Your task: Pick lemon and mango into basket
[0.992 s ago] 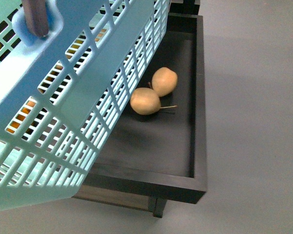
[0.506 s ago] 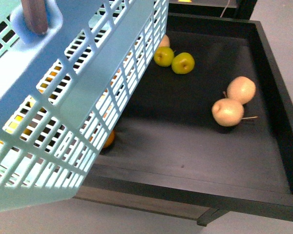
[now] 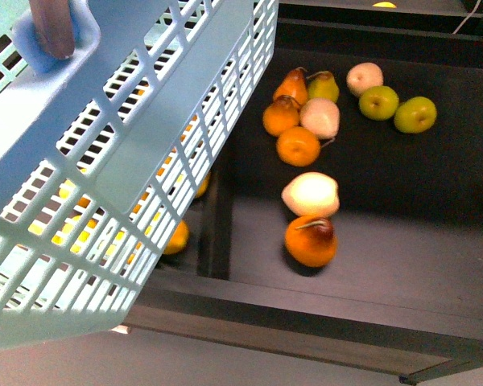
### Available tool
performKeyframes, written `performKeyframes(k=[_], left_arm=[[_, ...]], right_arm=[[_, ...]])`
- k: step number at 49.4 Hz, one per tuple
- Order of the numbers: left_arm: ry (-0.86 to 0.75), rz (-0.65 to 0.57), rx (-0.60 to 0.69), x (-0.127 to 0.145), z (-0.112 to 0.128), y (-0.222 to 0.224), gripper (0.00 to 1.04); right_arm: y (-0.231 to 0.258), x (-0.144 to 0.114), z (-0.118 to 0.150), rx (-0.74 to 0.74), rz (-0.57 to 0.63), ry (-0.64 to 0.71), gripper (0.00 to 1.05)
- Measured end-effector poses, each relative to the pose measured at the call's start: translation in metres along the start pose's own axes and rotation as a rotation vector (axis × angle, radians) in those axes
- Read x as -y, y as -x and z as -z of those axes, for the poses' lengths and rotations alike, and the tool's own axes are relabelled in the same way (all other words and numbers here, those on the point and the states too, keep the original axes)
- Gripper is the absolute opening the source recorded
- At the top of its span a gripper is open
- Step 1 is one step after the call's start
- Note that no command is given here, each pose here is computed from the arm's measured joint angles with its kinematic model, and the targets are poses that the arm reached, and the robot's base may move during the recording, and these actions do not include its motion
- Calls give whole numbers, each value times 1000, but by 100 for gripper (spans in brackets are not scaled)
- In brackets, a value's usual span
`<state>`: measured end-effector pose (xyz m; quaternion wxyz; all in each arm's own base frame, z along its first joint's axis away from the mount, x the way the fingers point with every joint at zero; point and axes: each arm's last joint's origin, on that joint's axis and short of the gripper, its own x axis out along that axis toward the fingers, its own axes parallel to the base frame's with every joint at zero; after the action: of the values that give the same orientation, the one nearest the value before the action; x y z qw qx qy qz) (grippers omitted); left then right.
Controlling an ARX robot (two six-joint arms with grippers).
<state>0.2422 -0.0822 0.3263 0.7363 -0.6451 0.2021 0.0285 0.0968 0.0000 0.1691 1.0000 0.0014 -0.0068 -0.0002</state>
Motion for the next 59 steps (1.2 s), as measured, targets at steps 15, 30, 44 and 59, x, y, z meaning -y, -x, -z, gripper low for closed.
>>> performKeyframes(k=[15, 30, 44, 59], left_arm=[[-1, 0, 2, 0, 0, 0, 6], [-2, 1, 1, 0, 0, 0, 6], [-2, 1, 5, 0, 0, 0, 6], [-1, 1, 1, 0, 0, 0, 6]], right_arm=[[0, 0, 0, 2, 3, 0, 96], [0, 0, 0, 0, 2, 0, 96], [0, 0, 0, 0, 0, 0, 96], [0, 0, 0, 0, 0, 0, 96]])
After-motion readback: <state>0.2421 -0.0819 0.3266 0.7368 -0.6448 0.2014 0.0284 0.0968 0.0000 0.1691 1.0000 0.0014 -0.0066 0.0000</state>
